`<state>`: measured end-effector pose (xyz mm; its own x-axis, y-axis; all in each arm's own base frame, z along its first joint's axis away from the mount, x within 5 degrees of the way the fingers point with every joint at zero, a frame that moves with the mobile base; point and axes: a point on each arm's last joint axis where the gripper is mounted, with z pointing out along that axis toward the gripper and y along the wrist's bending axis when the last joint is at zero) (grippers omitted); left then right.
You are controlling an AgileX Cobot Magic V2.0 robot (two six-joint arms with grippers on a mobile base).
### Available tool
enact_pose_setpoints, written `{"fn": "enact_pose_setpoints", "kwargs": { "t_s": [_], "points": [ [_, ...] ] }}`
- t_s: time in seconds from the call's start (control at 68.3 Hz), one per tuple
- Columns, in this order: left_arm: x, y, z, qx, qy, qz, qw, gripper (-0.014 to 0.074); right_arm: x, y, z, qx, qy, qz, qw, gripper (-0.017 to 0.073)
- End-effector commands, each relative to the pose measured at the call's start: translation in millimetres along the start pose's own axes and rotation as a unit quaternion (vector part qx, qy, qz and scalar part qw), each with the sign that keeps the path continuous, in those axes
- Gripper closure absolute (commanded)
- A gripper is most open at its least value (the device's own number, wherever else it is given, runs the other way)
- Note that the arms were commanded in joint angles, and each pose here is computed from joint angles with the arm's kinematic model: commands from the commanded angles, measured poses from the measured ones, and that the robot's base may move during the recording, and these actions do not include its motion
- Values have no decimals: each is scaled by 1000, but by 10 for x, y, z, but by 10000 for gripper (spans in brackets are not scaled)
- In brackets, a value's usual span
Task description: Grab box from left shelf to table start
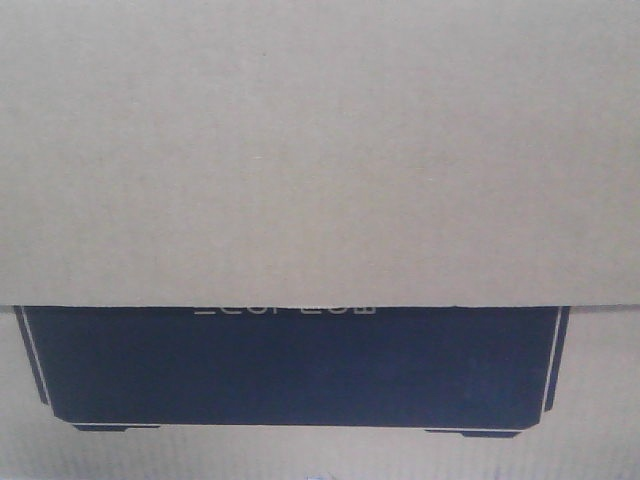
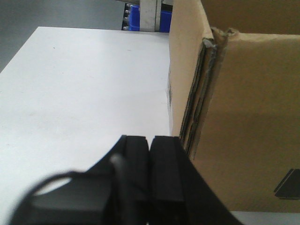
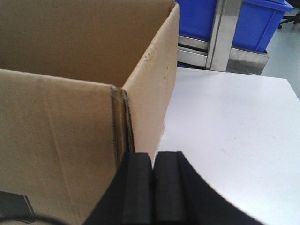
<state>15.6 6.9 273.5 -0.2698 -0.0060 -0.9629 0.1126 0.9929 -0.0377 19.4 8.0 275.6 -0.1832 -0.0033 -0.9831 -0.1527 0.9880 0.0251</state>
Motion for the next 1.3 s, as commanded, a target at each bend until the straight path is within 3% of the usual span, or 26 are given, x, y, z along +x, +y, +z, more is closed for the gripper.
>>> {"fn": "enact_pose_setpoints", "kwargs": {
  "t_s": [0.0, 0.073, 0.132, 0.19, 0.366, 0.454, 0.6, 0.659, 1.288],
  "points": [
    [-152, -17, -40, 10, -61, 1, 998, 693, -145, -9, -18, 7, -50, -4, 999, 500],
    [-228, -29, -46, 13, -104, 5, 994, 693, -144, -9, -18, 6, -50, -4, 999, 500],
    [-305, -49, -66, 10, -151, 31, 988, 693, -144, -9, -18, 6, -50, -4, 999, 500],
    [-321, -71, -48, 6, -178, 38, 983, 693, -144, -9, -18, 6, -50, -4, 999, 500],
    [-2, -78, 208, -12, -177, -12, 984, 693, -144, -9, -18, 6, -50, -4, 999, 500],
    [200, -57, 368, -21, -183, -12, 983, 693, -143, -9, -18, 6, -49, -4, 999, 500],
    [467, -28, 534, -25, -236, -12, 971, 693, -143, -9, -18, 6, -49, -4, 999, 500],
    [489, -31, 544, -24, -206, -14, 978, 693, -143, -9, -18, 6, -49, -4, 999, 500],
    [502, -36, 552, -19, -207, -13, 978, 693, -141, -9, -18, 6, -48, -4, 999, 500]
  ]
}}
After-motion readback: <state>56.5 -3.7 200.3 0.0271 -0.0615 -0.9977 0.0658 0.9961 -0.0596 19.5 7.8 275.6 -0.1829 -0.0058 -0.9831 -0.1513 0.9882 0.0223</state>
